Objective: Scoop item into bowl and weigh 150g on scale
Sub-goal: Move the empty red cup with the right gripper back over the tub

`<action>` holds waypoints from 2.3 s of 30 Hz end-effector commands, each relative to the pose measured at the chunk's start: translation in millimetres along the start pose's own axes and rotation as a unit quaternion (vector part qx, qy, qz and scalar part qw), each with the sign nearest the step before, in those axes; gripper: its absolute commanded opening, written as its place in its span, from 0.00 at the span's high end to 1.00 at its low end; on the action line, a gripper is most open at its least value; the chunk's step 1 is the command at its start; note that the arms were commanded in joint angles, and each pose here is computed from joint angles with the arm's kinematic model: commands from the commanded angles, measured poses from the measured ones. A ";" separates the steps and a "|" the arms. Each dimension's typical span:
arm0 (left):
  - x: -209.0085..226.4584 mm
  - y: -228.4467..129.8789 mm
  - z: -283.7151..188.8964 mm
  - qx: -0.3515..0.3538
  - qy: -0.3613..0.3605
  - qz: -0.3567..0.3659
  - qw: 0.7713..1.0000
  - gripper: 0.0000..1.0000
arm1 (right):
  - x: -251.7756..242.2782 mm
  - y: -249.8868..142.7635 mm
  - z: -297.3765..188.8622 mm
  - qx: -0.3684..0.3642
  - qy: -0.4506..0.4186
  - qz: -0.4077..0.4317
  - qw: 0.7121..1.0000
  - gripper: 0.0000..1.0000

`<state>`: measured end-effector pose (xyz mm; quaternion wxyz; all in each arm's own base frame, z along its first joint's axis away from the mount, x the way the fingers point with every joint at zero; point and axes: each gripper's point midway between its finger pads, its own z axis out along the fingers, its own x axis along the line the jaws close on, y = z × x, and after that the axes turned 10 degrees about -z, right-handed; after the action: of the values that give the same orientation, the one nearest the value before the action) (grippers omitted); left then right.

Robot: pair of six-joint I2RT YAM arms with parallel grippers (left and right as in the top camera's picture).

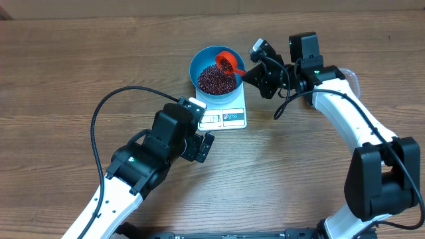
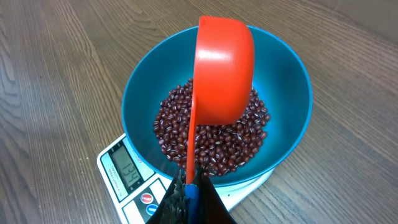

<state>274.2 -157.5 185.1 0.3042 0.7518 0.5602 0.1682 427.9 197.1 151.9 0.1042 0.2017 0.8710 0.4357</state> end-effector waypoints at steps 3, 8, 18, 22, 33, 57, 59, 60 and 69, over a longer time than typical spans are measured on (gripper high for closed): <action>-1.0 0.3 0.9 0.001 -0.005 0.007 1.000 0.00 | 0.9 -0.7 2.2 0.000 0.001 -0.079 0.997 0.96; -1.0 0.3 0.9 0.001 -0.005 0.007 1.000 0.00 | 0.9 -0.8 2.2 0.000 0.001 -0.149 0.989 0.96; -1.0 0.3 0.9 0.001 -0.005 0.007 1.000 0.01 | 0.8 -0.7 2.2 0.000 0.001 -0.218 0.976 0.96; -1.0 0.3 0.9 0.001 -0.005 0.007 1.000 0.00 | 0.1 -0.1 2.3 -0.001 -0.001 -0.257 0.966 0.96; -1.0 0.3 0.9 0.001 -0.005 0.007 1.000 0.00 | -16.2 6.4 -1.2 0.010 -0.042 -0.288 0.957 0.96; -1.0 0.3 0.9 0.001 -0.005 0.007 1.000 0.01 | -84.2 -54.0 -154.1 0.191 -0.343 0.078 0.916 0.96; -1.0 0.3 0.9 0.001 -0.005 0.007 1.000 0.01 | -85.8 -67.0 -163.1 0.196 -0.353 0.121 0.907 0.96; -1.0 0.3 0.9 0.001 -0.005 0.007 1.000 0.00 | -86.5 -74.2 -168.3 0.198 -0.357 0.146 0.901 0.96; -1.0 0.3 0.9 0.001 -0.005 0.007 1.000 0.01 | -79.7 -132.5 -207.9 0.233 -0.367 0.284 0.854 0.96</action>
<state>274.2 -157.5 185.1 0.3042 0.7518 0.5602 0.1682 396.8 -44.8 169.2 0.2390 0.5684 0.7768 0.1283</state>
